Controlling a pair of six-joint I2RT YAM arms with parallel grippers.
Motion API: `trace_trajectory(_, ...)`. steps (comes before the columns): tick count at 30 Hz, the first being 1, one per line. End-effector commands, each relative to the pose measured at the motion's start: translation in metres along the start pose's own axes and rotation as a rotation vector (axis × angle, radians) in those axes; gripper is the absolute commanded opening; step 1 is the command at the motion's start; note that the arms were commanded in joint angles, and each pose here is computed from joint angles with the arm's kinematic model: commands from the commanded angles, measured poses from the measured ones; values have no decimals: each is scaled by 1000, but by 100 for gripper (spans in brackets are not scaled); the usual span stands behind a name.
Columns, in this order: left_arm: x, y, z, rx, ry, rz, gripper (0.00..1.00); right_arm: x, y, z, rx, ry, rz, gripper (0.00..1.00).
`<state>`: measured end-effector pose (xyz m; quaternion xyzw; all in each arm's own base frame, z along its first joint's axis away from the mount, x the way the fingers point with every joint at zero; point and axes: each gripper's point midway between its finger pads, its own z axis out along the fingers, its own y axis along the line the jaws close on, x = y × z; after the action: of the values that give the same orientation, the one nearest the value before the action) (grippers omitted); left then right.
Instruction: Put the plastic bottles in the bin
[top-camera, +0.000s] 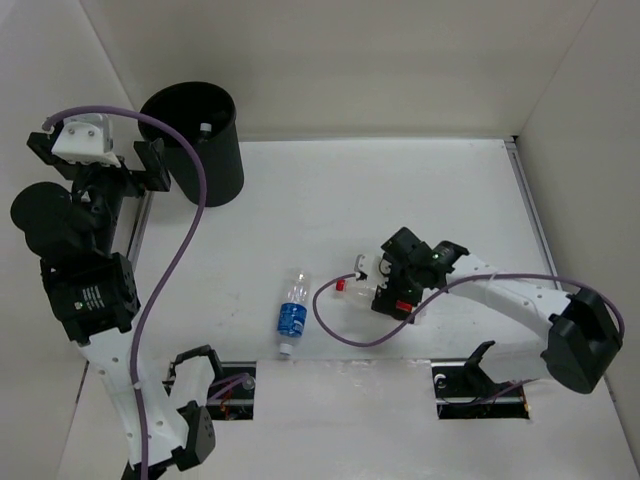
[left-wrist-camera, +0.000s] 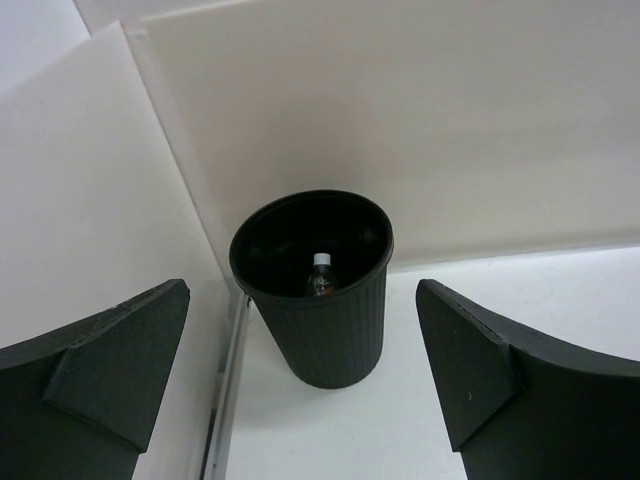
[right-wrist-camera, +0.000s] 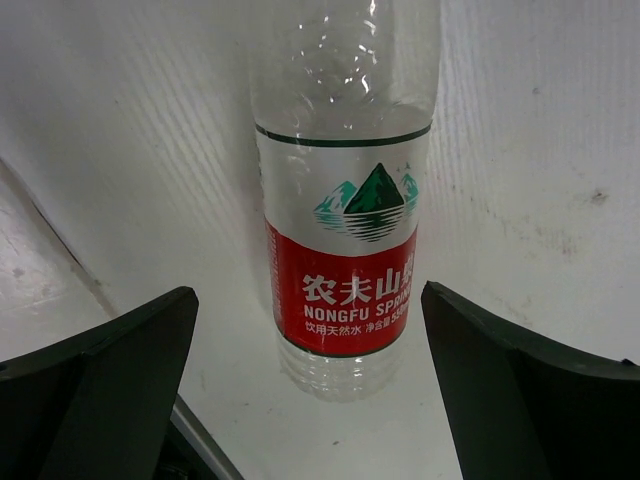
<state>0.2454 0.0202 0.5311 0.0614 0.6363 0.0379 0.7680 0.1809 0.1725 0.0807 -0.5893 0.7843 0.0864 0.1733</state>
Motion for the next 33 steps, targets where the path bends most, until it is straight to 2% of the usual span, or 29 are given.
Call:
trace_trajectory(1,-25,-5,-9,16,-70,16,100,7,-7,8,20,46,-61,100)
trace_trajectory(7,-44,-12,-20,38,-109,23,100,7,-10,25,18,55,-53,100)
trace_trajectory(12,-31,-13,-17,45,-72,-33,100,12,-8,39,7,73,-15,73)
trace_trajectory(16,-1,-10,-9,34,-11,-70,100,12,-7,46,1,76,4,64)
trace_trajectory(18,12,-9,-6,26,10,-99,100,12,-9,50,7,79,12,55)
trace_trajectory(22,30,-10,1,14,30,-219,100,-6,-22,49,36,47,65,26)
trace_trajectory(25,53,-16,12,23,75,-374,100,-44,-64,21,110,-65,203,5)
trace_trajectory(26,63,-20,15,39,98,-420,100,-56,-76,10,121,-105,248,2)
trace_trajectory(30,100,-54,26,180,193,-555,100,-104,-110,-52,90,-296,409,0)
trace_trajectory(33,113,-87,30,337,245,-652,100,-133,-122,-100,70,-431,451,0)
